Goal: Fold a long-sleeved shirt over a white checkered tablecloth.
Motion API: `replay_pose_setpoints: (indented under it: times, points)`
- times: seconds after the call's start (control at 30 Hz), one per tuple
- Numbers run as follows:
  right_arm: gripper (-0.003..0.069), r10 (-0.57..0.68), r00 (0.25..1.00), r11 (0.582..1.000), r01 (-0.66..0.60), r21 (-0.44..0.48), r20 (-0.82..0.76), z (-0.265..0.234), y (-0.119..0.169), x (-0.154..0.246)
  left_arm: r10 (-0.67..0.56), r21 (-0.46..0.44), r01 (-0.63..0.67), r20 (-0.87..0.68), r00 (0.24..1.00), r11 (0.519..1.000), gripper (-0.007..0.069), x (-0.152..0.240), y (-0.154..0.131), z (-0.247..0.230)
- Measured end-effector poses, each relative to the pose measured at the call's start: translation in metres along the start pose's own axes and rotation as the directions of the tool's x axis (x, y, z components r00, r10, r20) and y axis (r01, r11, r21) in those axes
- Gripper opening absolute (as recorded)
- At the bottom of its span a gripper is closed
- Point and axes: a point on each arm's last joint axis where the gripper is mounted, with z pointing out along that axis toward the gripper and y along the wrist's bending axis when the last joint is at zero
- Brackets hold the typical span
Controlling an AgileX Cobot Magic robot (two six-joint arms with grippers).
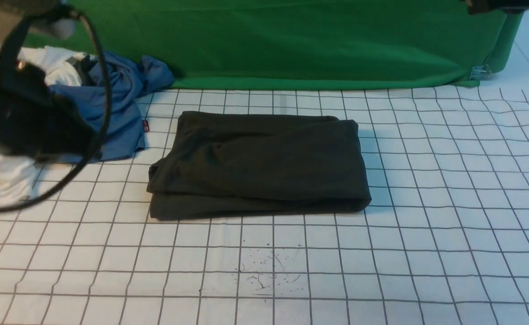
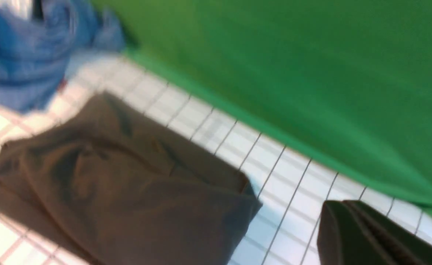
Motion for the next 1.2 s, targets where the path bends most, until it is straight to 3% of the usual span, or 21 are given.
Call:
replay_pose_setpoints:
  times: [0.1, 0.3, 0.53, 0.77, 1.2]
  points:
    - [0.0011, 0.008, 0.995, 0.999, -0.012, 0.042, 0.096, -0.032, 0.009, 0.024, -0.014, -0.021, 0.015, 0.087, 0.996, 1.000, -0.0038, 0.038, -0.006, -0.015]
    - [0.0011, -0.017, 0.990, 0.998, 0.008, 0.067, 0.139, -0.065, 0.022, 0.060, -0.005, -0.055, 0.015, 0.184, 0.983, 0.998, -0.0038, 0.097, -0.014, -0.031]
    - [0.0011, -0.050, 0.954, 0.991, 0.011, 0.132, 0.296, -0.108, 0.033, 0.089, 0.044, -0.109, -0.001, 0.396, 0.917, 0.994, -0.0037, 0.149, -0.023, -0.061]
    - [0.0011, -0.037, 0.888, 0.983, -0.050, 0.176, 0.459, -0.141, 0.038, 0.100, 0.091, -0.159, -0.009, 0.518, 0.851, 0.987, -0.0036, 0.167, -0.026, -0.083]
    - [0.0015, 0.022, 0.875, 0.983, -0.107, 0.149, 0.483, -0.145, 0.039, 0.101, 0.095, -0.163, -0.009, 0.528, 0.844, 0.987, -0.0036, 0.168, -0.027, -0.085]
